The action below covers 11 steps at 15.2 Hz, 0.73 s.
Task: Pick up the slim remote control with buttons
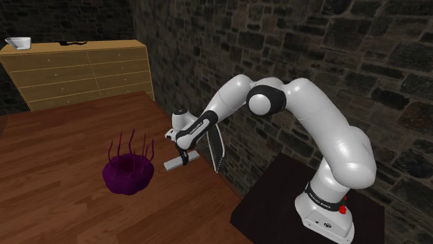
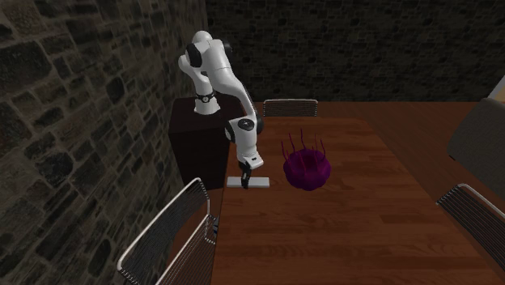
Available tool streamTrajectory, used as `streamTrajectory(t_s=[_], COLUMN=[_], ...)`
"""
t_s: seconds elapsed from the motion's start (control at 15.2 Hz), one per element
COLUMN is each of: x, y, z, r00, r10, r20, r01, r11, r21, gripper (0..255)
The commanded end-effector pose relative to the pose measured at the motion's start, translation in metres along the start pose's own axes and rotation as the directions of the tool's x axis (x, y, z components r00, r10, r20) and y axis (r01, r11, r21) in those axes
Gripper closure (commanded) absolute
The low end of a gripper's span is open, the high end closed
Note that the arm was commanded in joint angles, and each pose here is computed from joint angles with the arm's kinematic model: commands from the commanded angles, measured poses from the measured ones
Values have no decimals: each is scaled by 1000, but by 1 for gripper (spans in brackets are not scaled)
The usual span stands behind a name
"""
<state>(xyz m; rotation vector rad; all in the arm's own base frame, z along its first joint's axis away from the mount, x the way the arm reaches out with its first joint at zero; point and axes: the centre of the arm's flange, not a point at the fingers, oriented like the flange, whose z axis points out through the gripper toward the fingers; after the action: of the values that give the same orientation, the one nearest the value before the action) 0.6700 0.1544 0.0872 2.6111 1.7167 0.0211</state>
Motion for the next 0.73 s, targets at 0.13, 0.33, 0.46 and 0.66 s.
streamTrajectory(t_s=[0.13, 0.33, 0.46, 0.66], x=[-1, 0, 0, 0], y=[0, 0, 0, 1], z=[-10, -26, -36, -52], r00=[1000, 1000, 1000, 1000], r10=[1, 1, 1, 1], r20=[0, 0, 0, 0], r01=[-1, -1, -1, -1], r11=[1000, 1000, 1000, 1000], r21=[1, 1, 1, 1], gripper=[255, 255, 255, 255])
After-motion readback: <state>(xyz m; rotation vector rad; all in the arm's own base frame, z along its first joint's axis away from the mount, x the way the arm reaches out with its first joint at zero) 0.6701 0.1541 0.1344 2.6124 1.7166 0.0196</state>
